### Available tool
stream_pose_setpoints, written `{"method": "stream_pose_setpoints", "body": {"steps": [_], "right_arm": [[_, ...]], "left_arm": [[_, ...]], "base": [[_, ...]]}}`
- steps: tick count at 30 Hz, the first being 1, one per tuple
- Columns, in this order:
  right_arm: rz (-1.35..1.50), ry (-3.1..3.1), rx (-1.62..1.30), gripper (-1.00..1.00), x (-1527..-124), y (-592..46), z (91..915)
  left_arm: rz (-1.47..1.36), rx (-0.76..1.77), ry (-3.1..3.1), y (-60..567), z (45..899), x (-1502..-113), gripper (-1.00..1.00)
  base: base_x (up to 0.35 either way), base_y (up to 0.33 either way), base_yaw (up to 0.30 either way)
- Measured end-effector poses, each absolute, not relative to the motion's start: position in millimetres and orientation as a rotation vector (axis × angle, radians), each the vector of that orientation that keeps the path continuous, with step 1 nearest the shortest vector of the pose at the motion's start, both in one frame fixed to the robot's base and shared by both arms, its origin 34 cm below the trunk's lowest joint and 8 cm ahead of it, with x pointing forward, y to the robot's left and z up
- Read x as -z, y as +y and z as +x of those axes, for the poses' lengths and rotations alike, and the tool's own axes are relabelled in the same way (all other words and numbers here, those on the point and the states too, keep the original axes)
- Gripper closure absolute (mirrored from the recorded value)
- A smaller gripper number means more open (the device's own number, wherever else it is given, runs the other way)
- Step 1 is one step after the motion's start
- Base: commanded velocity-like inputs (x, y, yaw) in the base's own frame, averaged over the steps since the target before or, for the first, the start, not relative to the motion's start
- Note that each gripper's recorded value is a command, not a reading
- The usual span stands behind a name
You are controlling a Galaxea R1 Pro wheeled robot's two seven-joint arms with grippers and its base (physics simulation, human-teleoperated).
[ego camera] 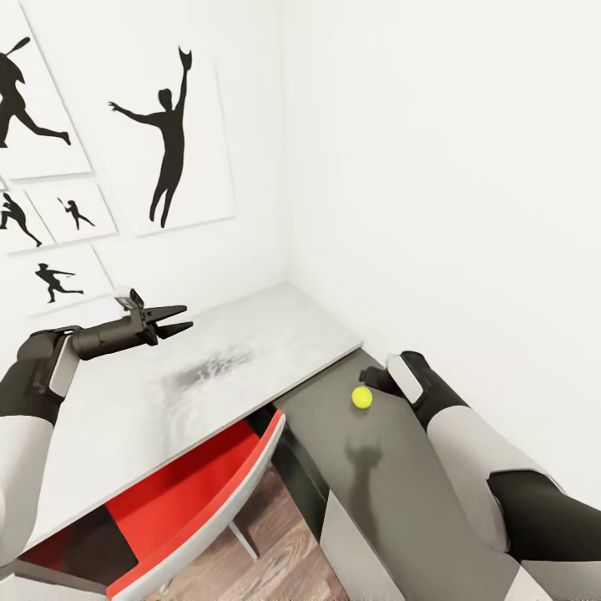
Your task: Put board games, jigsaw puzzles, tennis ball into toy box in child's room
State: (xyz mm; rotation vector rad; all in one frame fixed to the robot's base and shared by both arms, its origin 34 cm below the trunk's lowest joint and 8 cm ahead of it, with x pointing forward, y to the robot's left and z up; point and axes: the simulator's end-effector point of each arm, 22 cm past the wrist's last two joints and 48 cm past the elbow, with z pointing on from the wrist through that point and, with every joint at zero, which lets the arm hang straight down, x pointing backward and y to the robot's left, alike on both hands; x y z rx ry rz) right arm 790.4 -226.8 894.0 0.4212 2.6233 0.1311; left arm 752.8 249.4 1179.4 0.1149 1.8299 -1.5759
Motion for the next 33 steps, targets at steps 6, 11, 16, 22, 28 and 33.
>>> {"method": "stream_pose_setpoints", "body": {"steps": [6,11,16,22,28,33], "right_arm": [[0.416,2.618,-0.138,-1.00,-895.6,-222.8,796.4],[0.416,2.625,-0.136,-1.00,-891.3,-222.8,796.7],[0.417,2.632,-0.135,-1.00,-886.0,-223.1,796.0],[0.418,2.641,-0.132,-1.00,-879.4,-223.3,795.1],[0.419,2.648,-0.128,-1.00,-873.1,-223.6,794.3],[0.420,2.654,-0.128,-1.00,-868.2,-223.1,793.8]], "left_arm": [[0.107,1.577,1.837,250.7,754.5,-1173.3,-1.00],[0.101,1.580,1.843,250.7,755.8,-1168.2,-1.00],[0.094,1.583,1.849,251.0,757.2,-1163.0,-1.00],[0.086,1.585,1.855,251.9,758.7,-1157.0,-1.00],[0.076,1.582,1.864,255.1,760.2,-1151.0,-1.00],[0.061,1.566,1.869,265.9,761.7,-1148.1,-1.00]], "base": [[0.000,0.000,0.000],[0.000,0.000,0.000],[0.000,0.000,0.000],[0.000,0.000,0.000],[0.000,0.000,0.000],[0.000,0.000,0.000]]}}
